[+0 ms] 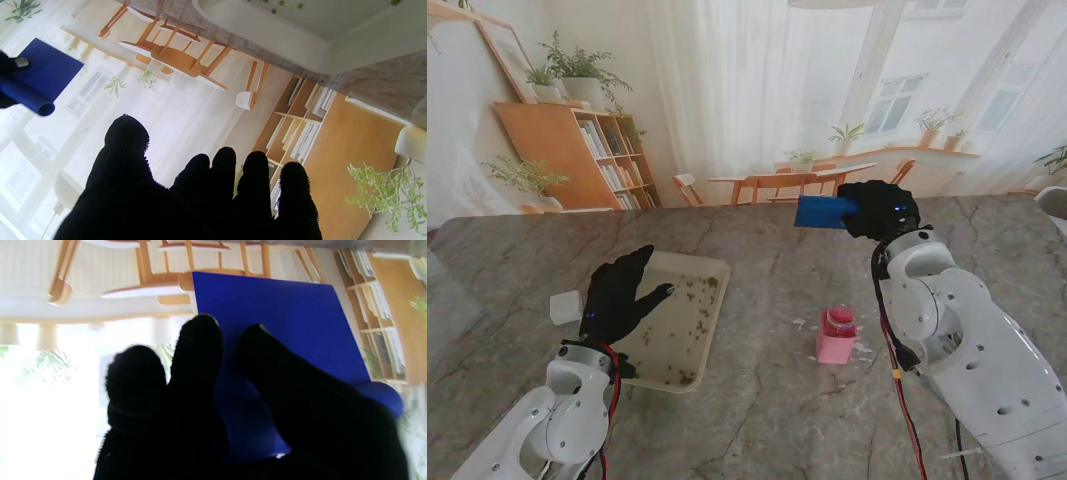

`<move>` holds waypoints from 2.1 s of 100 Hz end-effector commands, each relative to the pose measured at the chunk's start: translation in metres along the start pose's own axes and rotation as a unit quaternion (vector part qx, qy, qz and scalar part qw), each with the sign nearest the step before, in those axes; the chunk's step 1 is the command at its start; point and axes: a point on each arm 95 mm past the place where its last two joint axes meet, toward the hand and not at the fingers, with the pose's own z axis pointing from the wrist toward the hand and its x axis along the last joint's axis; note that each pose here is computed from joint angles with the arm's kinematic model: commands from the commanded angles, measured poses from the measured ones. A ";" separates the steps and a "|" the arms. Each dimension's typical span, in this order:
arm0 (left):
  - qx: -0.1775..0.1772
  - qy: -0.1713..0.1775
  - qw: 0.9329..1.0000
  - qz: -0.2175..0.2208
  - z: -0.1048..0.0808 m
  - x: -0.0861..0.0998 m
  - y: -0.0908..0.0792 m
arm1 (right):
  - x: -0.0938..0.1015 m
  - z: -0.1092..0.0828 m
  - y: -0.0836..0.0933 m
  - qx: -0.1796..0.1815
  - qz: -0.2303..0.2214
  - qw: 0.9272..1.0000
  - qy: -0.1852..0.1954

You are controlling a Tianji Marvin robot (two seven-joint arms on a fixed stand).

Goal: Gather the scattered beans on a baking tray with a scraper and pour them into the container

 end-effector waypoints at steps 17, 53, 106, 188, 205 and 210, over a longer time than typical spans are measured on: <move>0.028 0.009 0.999 0.027 -0.002 0.020 -0.011 | 0.049 -0.014 0.021 -0.040 0.038 0.998 0.036; 0.079 0.033 0.992 0.094 0.003 0.052 -0.024 | 0.099 -0.036 0.011 -0.024 0.085 0.994 0.070; 0.072 0.129 0.981 0.124 0.024 0.089 -0.031 | 0.141 -0.035 -0.023 0.002 0.092 0.990 0.109; -0.022 0.152 0.977 0.146 0.051 0.101 0.002 | 0.154 -0.044 -0.030 -0.036 0.095 0.988 0.115; -0.021 0.157 0.976 0.152 0.055 0.106 0.003 | 0.159 -0.047 -0.032 -0.046 0.102 0.986 0.123; -0.020 0.158 0.975 0.153 0.056 0.108 0.004 | 0.160 -0.048 -0.033 -0.049 0.104 0.985 0.127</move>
